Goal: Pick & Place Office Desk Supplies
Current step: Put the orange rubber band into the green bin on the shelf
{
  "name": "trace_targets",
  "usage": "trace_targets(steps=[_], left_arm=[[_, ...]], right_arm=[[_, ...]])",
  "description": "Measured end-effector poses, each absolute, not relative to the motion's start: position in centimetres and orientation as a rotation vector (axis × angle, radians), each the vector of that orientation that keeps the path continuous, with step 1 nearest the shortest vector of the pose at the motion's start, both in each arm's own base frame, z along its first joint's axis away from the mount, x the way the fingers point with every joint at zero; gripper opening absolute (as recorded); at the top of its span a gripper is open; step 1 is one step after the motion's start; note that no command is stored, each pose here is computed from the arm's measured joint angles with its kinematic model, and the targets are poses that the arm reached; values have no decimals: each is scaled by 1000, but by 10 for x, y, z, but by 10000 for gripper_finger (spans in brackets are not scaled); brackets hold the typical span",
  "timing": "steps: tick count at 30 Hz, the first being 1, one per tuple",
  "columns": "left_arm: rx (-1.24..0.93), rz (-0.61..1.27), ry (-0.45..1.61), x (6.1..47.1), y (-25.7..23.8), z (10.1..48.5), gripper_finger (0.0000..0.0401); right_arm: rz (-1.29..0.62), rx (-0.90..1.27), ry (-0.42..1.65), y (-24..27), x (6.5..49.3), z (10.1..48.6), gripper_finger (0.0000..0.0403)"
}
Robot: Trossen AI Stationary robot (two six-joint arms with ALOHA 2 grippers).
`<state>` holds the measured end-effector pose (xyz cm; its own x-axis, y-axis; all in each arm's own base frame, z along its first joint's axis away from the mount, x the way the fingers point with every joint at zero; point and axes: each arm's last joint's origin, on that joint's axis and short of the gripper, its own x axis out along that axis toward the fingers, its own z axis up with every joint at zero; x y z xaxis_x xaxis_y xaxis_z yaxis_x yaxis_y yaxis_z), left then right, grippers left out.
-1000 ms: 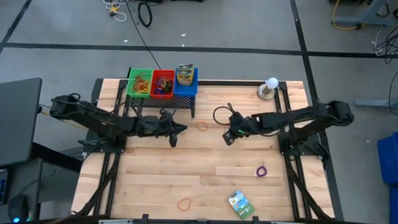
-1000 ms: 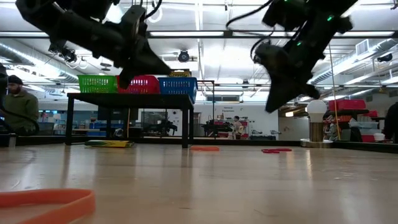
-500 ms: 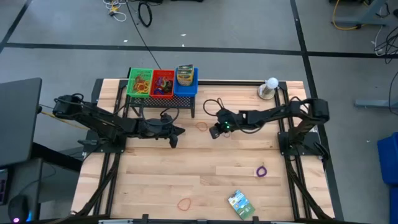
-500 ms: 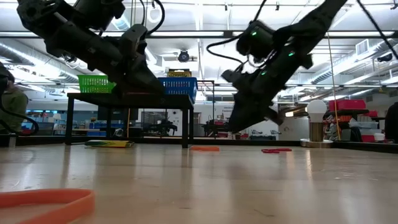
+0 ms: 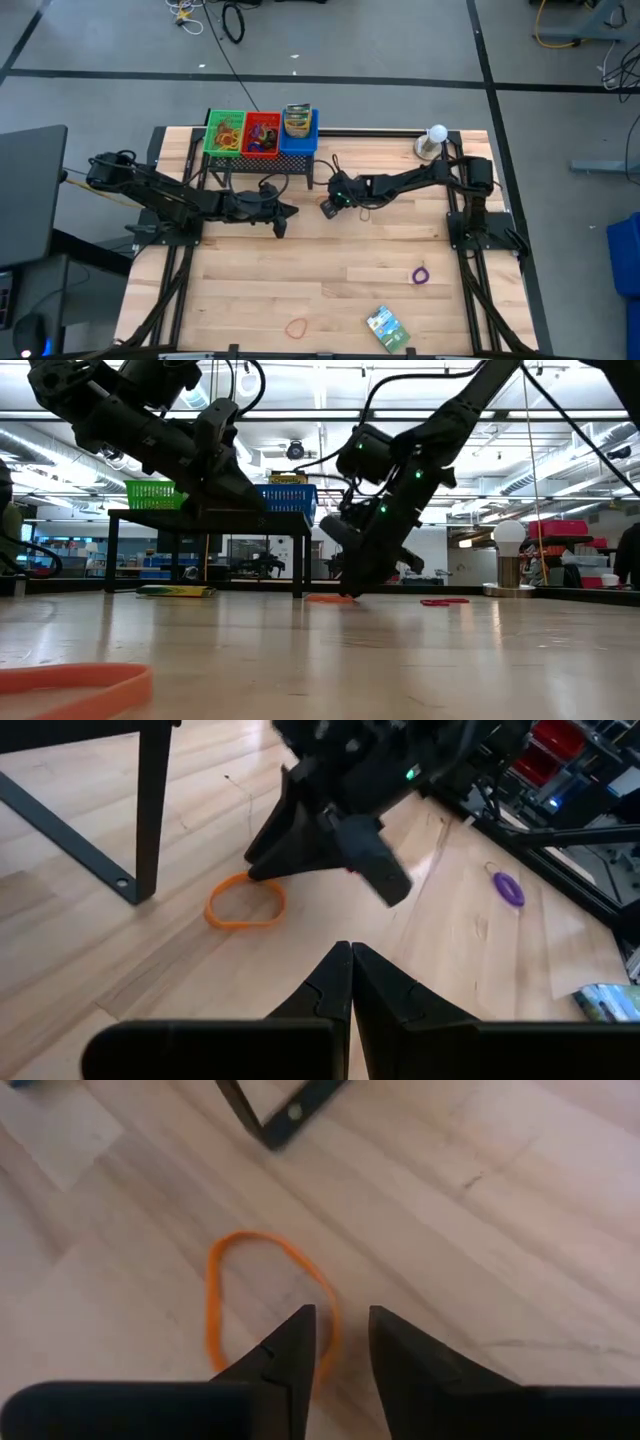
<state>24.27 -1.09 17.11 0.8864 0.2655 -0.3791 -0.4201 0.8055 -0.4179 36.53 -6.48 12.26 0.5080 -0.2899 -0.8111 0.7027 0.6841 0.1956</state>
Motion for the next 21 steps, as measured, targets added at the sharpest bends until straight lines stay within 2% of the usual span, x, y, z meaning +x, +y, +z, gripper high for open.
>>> trace_targets(steps=[13,18,21], left_arm=[[-589,395,261,245,-5,174,15],[-627,399,287,246,-2,169,35],[-631,400,296,248,-2,165,55]], right_arm=[[-582,568,869,-70,365,118,33],[-549,574,875,-69,366,119,6],[-510,576,886,-66,365,122,4]])
